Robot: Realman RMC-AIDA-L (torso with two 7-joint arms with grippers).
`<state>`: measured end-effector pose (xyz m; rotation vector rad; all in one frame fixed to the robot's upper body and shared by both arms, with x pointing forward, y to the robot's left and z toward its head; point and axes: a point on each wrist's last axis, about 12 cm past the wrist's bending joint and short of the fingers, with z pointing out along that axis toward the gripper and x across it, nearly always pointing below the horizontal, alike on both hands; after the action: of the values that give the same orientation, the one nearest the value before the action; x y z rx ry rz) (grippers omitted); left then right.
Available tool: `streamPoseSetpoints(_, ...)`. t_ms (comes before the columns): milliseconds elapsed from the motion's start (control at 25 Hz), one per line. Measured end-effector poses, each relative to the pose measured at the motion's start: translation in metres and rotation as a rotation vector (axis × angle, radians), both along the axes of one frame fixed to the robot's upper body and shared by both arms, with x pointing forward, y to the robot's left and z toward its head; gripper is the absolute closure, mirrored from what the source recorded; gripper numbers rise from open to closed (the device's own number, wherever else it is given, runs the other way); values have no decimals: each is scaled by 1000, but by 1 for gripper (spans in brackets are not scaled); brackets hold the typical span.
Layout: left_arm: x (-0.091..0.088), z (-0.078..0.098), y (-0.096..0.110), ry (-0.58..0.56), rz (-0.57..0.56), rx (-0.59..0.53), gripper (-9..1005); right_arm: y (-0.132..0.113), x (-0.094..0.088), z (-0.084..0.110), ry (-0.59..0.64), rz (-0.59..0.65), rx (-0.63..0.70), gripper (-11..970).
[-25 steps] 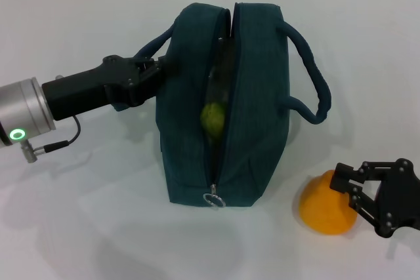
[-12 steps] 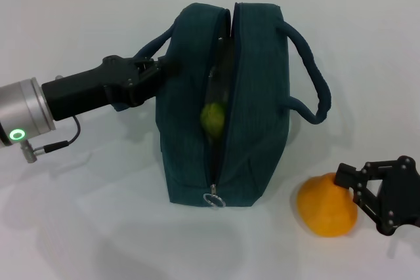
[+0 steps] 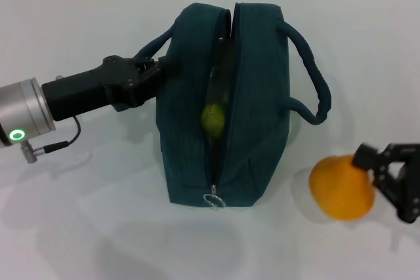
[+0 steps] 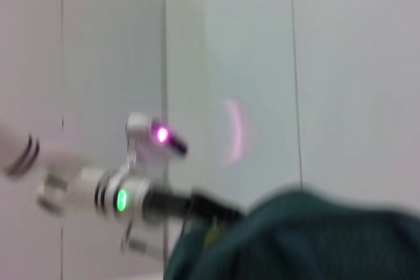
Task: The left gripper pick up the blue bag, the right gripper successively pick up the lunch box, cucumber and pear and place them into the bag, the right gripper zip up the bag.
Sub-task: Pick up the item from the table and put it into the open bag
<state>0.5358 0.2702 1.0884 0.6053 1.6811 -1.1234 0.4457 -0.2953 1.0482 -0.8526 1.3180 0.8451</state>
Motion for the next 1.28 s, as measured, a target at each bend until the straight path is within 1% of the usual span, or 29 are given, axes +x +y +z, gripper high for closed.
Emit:
streamPoseSetpoints(200, -1, 1, 0, -8, -7, -10, 955, -6, -1, 23, -89, 22, 145, 924)
streamPoseSetpoints(320, -4, 4, 0, -33, -30, -29, 955, -7, 7, 37, -95, 44, 229, 925)
streamPoseSetpoints(440, -7, 7, -1, -50, -53, -56, 956, -2, 23, 47, -94, 74, 261, 925)
streamPoseSetpoints(520, -8, 9, -2, -56, -63, -66, 956, 7, 36, 55, -107, 102, 278, 924)
streamPoseSetpoints(560, -8, 9, -2, -57, -64, -67, 956, 7, 36, 55, -107, 102, 278, 924)
streamPoseSetpoints(600, -8, 10, -2, -59, -65, -70, 956, 12, 43, 59, -106, 111, 294, 924)
streamPoseSetpoints(640, -8, 10, -2, -62, -64, -71, 956, 21, 59, 69, -98, 126, 323, 924)
streamPoseSetpoints(720, -7, 11, -2, -71, -63, -73, 956, 28, 72, 77, -87, 138, 343, 925)
streamPoseSetpoints(840, -8, 11, -3, -75, -69, -72, 956, 46, 96, 95, -79, 188, 362, 925)
streamPoseSetpoints(920, -8, 11, -4, -77, -70, -72, 956, 58, 109, 106, -80, 222, 362, 925)
streamPoseSetpoints(960, -8, 11, -4, -77, -70, -73, 956, 58, 109, 106, -80, 222, 362, 925)
streamPoseSetpoints(1000, -7, 11, -5, -79, -72, -73, 956, 72, 124, 118, -74, 247, 353, 925)
streamPoseSetpoints(1120, -6, 12, -7, -80, -78, -76, 956, 90, 142, 129, -52, 255, 323, 925)
streamPoseSetpoints(1280, -3, 13, -11, -86, -89, -81, 956, 107, 152, 133, -27, 277, 255, 924)
